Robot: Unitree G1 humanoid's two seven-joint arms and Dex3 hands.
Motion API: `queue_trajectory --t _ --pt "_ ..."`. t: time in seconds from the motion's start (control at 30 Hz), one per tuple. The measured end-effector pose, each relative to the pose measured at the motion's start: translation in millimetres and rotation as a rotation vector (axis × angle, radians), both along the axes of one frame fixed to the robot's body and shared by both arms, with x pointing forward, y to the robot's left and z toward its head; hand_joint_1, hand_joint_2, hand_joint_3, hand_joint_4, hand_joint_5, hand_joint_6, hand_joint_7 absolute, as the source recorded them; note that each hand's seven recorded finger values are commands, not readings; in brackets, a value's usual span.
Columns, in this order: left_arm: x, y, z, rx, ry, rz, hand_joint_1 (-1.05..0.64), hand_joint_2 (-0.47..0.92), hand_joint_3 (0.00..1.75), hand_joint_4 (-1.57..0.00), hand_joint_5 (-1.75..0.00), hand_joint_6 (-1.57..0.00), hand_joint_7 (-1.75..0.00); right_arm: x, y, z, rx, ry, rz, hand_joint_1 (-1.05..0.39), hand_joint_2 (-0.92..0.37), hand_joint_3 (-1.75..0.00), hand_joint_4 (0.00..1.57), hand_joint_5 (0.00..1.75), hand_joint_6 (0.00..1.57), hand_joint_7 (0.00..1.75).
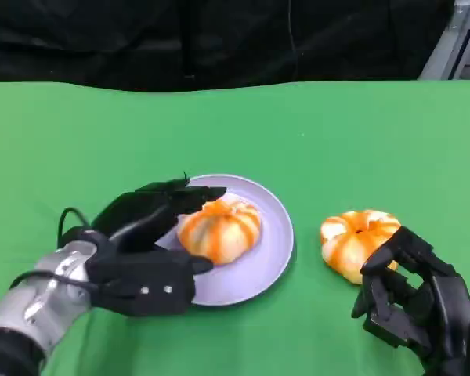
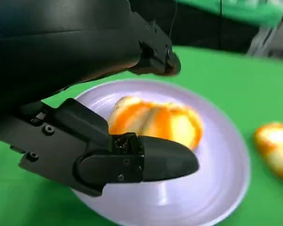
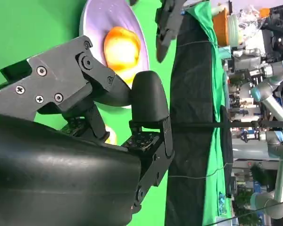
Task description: Grasp the bread from the table and place it into the plate.
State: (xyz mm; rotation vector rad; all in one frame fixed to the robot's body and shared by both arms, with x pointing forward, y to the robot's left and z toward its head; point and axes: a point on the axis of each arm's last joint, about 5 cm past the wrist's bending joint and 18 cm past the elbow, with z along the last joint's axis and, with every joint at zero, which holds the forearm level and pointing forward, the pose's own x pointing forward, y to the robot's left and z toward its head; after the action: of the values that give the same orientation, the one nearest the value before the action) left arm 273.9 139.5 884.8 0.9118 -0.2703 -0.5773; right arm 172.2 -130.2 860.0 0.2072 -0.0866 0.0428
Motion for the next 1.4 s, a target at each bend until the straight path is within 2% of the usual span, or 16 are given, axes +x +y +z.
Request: queue_trajectory --t 0.13,0.23,0.27,0.3,0.33,0.37,0.4,0.43,0.5,0.53,0.67,0.83,1.1,1.4 --pt "-8.5 11.7 3.1 -0.208 0.013 0.065 -0.30 0.92 0.35 -0.77 -0.14 -0.76 -0.07 0.0 0.0 0.7 -0.001 0.007 -0.006 -0.15 -0.60 -1.11 0.83 1.75 0.64 1.59" --pt "-16.1 22.4 5.3 -0.334 0.048 0.088 -0.09 0.92 0.45 -0.90 -0.19 -0.88 -0.11 0.1 0.1 1.3 -0.001 0.003 -0.006 -0.14 -0.61 -1.11 0.82 1.75 0.64 1.59" --pt "-19.1 26.1 5.7 -0.375 0.069 0.103 -0.02 0.91 0.51 -0.95 -0.30 -0.96 -0.13 0.0 0.1 1.4 -0.001 0.003 -0.006 -0.14 -0.60 -1.11 0.83 1.75 0.64 1.60" --pt "-22.4 30.3 5.5 -0.424 0.094 0.126 0.05 0.87 0.67 -0.90 -0.70 -1.07 -0.17 0.0 0.1 1.5 -0.002 0.003 -0.006 -0.15 -0.60 -1.11 0.83 1.75 0.64 1.60" --pt "-25.8 34.4 5.3 -0.481 0.123 0.153 0.08 0.80 0.84 -0.84 -1.12 -1.15 -0.29 0.0 -0.1 1.5 -0.002 0.003 -0.006 -0.14 -0.60 -1.11 0.84 1.75 0.64 1.60" --pt "-28.7 37.6 5.3 -0.540 0.152 0.171 0.08 0.71 1.02 -0.83 -1.40 -1.08 -0.65 -0.2 -0.2 1.5 -0.002 0.004 -0.007 -0.15 -0.61 -1.11 0.84 1.75 0.64 1.60" --pt "-31.7 40.3 5.3 -0.602 0.190 0.190 0.09 0.61 1.21 -0.85 -1.60 -0.93 -1.19 -0.3 -0.4 1.6 -0.002 0.004 -0.008 -0.15 -0.61 -1.11 0.84 1.75 0.64 1.60" --pt "-34.7 42.9 5.8 -0.663 0.233 0.207 0.09 0.57 1.29 -0.86 -1.67 -0.86 -1.44 -0.2 -0.4 1.8 -0.002 0.003 -0.007 -0.15 -0.61 -1.11 0.84 1.75 0.64 1.59" --pt "-41.7 48.7 7.5 -0.767 0.322 0.235 0.09 0.56 1.35 -0.88 -1.73 -0.78 -1.67 -0.1 -0.8 2.0 -0.004 0.001 -0.005 -0.16 -0.61 -1.11 0.84 1.75 0.64 1.59" --pt "-45.1 51.6 8.5 -0.810 0.368 0.243 0.08 0.56 1.37 -0.88 -1.74 -0.77 -1.71 -0.1 -1.0 2.0 -0.004 0.001 -0.003 -0.16 -0.61 -1.11 0.84 1.75 0.64 1.59" --pt "-58.3 62.1 13.2 -0.967 0.538 0.224 0.09 0.59 1.39 -0.90 -1.75 -0.75 -1.74 -0.2 -2.0 1.9 -0.004 0.003 0.003 -0.16 -0.60 -1.10 0.84 1.75 0.64 1.59" --pt "-74.7 75.7 13.4 -1.081 0.672 0.190 0.04 0.61 1.37 -0.92 -1.75 -0.74 -1.75 -0.3 -3.0 2.0 -0.005 0.005 0.000 -0.16 -0.60 -1.10 0.84 1.75 0.65 1.58" --pt "-100.8 92.8 -1.0 -1.139 0.728 0.268 0.03 0.64 1.39 -0.91 -1.75 -0.74 -1.75 0.1 -3.4 0.5 -0.002 0.009 0.006 -0.17 -0.60 -1.10 0.83 1.75 0.65 1.58" --pt "-106.1 97.5 -7.8 -1.159 0.747 0.315 0.02 0.61 1.45 -0.92 -1.75 -0.75 -1.75 0.2 -2.8 -0.1 -0.004 0.011 0.003 -0.16 -0.60 -1.11 0.83 1.75 0.65 1.58"
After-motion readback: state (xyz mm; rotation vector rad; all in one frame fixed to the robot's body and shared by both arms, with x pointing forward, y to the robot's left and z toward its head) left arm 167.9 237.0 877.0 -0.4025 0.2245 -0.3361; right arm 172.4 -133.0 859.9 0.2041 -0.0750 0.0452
